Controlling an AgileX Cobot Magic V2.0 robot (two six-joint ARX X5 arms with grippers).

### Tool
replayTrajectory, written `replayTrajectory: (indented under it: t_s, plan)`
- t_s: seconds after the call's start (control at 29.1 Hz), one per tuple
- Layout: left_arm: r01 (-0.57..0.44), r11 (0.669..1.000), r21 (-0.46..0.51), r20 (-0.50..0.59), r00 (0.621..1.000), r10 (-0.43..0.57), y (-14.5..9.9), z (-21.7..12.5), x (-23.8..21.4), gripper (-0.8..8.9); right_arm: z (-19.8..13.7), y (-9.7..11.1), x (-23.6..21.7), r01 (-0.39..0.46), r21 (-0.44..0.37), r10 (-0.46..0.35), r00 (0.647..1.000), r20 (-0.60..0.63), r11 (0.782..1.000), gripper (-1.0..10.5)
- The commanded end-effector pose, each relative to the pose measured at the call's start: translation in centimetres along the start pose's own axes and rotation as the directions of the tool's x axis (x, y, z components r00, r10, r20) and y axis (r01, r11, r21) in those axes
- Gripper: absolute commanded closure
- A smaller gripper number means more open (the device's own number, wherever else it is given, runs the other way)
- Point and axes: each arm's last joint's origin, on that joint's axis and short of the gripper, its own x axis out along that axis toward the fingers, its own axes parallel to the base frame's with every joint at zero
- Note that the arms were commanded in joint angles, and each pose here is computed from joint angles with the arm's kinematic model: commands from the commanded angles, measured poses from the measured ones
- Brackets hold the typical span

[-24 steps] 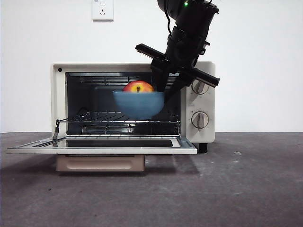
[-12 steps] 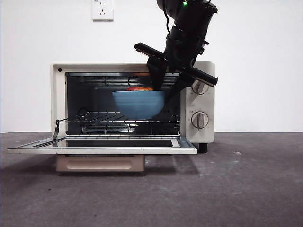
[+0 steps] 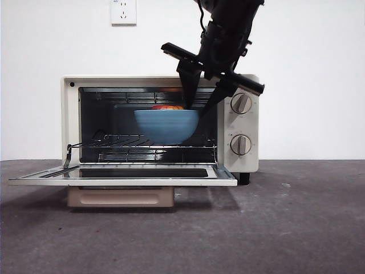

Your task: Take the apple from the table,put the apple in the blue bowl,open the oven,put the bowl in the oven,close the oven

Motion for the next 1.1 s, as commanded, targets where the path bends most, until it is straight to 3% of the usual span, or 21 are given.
replayTrajectory:
  t_s: [0.03, 0.14, 0.27, 0.45, 0.69, 0.86, 1.1]
  plan:
    - [0.007, 1.000, 0.013, 0.011, 1.000, -0.007, -0.1, 0.2, 0.0, 8.07, 0.0, 0.5, -0.5, 0.007, -0.047, -0.007, 1.000, -0.001, 0.999, 8.0]
    - [0.006, 1.000, 0.013, 0.012, 1.000, -0.007, -0.1, 0.3, 0.0, 8.07, 0.1, 0.4, -1.6, 0.020, -0.109, -0.020, 1.000, -0.002, 0.994, 7.9]
    - [0.009, 1.000, 0.022, 0.039, 0.999, -0.010, -0.1, 0.5, 0.0, 8.07, 0.8, 0.9, -4.4, -0.023, -0.198, 0.031, 0.999, 0.039, 0.980, 7.9]
    - [0.006, 1.000, 0.021, 0.046, 0.999, -0.007, 0.1, 1.0, 0.6, 8.07, 1.3, 1.4, -9.1, -0.078, -0.343, 0.118, 0.988, 0.096, 0.936, 7.9]
    - [-0.037, 0.999, -0.029, 0.017, 0.999, 0.038, 1.6, 2.5, 3.2, 8.07, 0.5, 0.3, -16.5, -0.068, -0.586, 0.142, 0.986, 0.082, 0.808, 7.9]
    - [-0.106, 0.989, -0.106, -0.003, 0.994, 0.106, 4.3, 3.4, 5.3, 8.07, -0.6, -1.5, -20.4, -0.048, -0.643, 0.095, 0.995, 0.039, 0.764, 7.9]
    - [-0.063, 0.968, -0.243, -0.049, 0.997, 0.052, 8.8, 3.8, 8.5, 8.07, -2.1, -4.2, -23.4, -0.045, -0.667, 0.095, 0.995, 0.039, 0.744, 7.9]
